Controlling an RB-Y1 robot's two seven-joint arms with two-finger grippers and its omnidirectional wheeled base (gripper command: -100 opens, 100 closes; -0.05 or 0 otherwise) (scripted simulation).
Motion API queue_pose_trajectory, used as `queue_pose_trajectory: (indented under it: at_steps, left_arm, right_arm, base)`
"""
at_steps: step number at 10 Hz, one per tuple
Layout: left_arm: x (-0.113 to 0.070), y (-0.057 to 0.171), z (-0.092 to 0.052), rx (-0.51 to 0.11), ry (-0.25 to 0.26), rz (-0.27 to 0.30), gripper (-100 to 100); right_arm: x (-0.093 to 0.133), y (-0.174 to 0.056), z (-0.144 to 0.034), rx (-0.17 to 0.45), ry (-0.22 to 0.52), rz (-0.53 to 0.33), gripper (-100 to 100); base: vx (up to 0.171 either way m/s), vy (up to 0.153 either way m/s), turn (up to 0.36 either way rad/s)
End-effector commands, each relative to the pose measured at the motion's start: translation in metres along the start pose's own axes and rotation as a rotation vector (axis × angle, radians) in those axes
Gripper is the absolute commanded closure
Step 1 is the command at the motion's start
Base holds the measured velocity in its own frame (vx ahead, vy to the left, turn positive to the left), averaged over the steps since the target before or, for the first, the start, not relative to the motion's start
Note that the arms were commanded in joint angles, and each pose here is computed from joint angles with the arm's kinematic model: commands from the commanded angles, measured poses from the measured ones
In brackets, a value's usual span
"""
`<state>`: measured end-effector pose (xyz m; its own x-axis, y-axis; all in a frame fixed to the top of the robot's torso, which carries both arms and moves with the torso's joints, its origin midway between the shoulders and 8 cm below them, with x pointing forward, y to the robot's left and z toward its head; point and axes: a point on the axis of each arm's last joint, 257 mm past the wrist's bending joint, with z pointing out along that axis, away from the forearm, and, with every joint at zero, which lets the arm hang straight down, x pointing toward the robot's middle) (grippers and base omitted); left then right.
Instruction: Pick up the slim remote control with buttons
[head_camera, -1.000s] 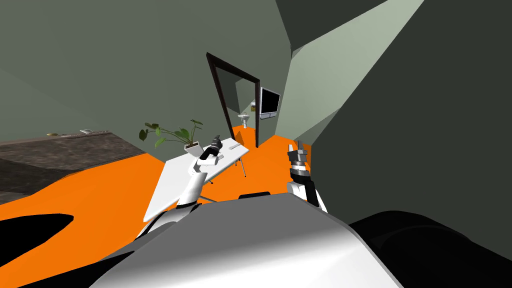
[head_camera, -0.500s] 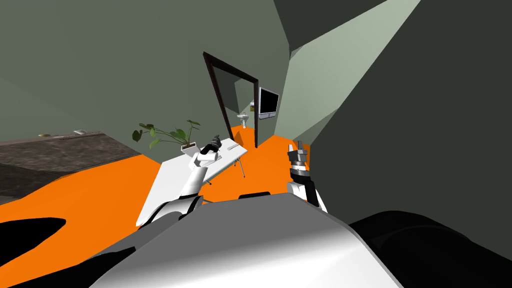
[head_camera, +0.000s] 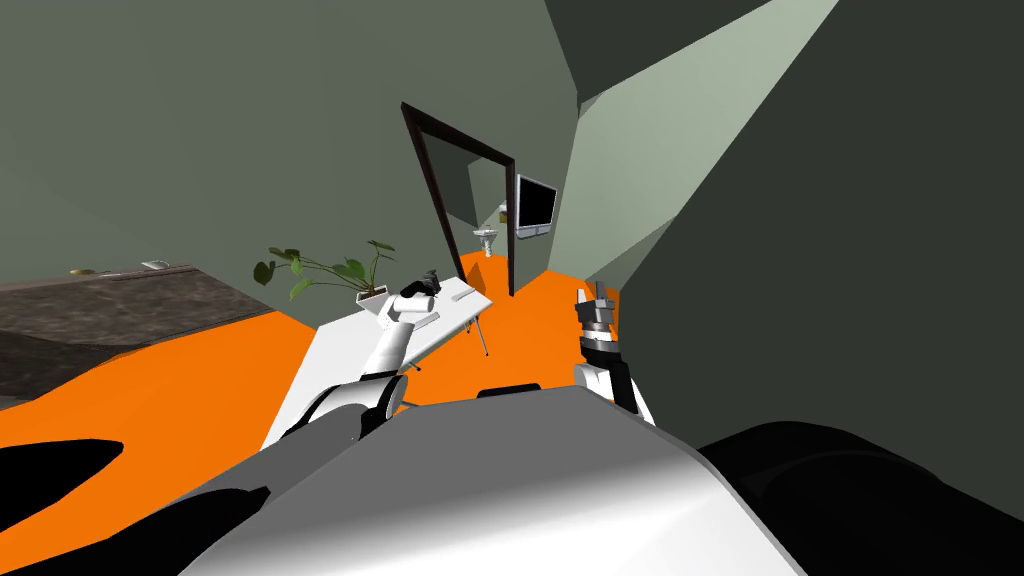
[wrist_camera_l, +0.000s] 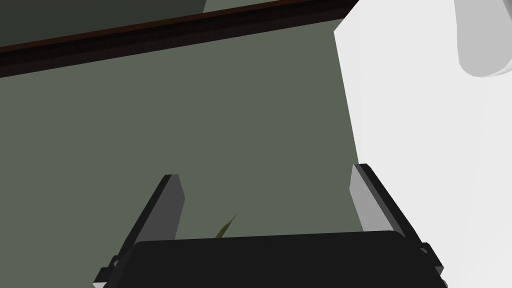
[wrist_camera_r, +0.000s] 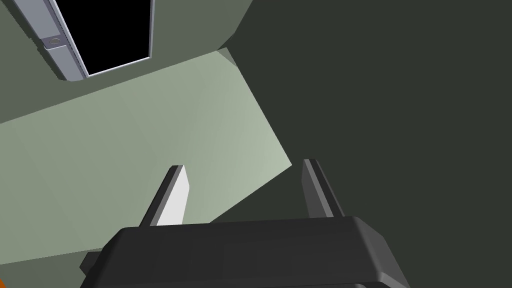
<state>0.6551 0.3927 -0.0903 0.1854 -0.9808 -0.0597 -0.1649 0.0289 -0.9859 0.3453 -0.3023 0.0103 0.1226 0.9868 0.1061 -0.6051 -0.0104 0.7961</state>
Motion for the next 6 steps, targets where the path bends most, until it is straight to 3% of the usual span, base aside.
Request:
queue_pose_trajectory:
  at_steps: [1,2,4,6]
  left_arm:
    - [-0.01,-0.002,0.008,-0.043,-0.024,-0.013,-100]
    - [-0.015,0.016,0.012,-0.094,-0.037,-0.016,-100]
    - [-0.023,0.012,0.017,-0.132,-0.056,-0.029,-100]
    - [-0.027,0.027,0.019,-0.172,-0.067,-0.032,-100]
  right_arm:
    - [0.0,0.0,0.0,0.0,0.0,0.0,0]
    - [0.0,0.0,0.0,0.0,0.0,0.0,0]
    - [0.0,0.0,0.0,0.0,0.0,0.0,0]
    - [0.0,0.0,0.0,0.0,0.0,0.0,0]
  base:
    - [0.031,-0.05,0.007]
    - [0.029,-0.038,0.008]
    - [0.012,-0.016,0.007]
    - [0.016,-0.018,0.008]
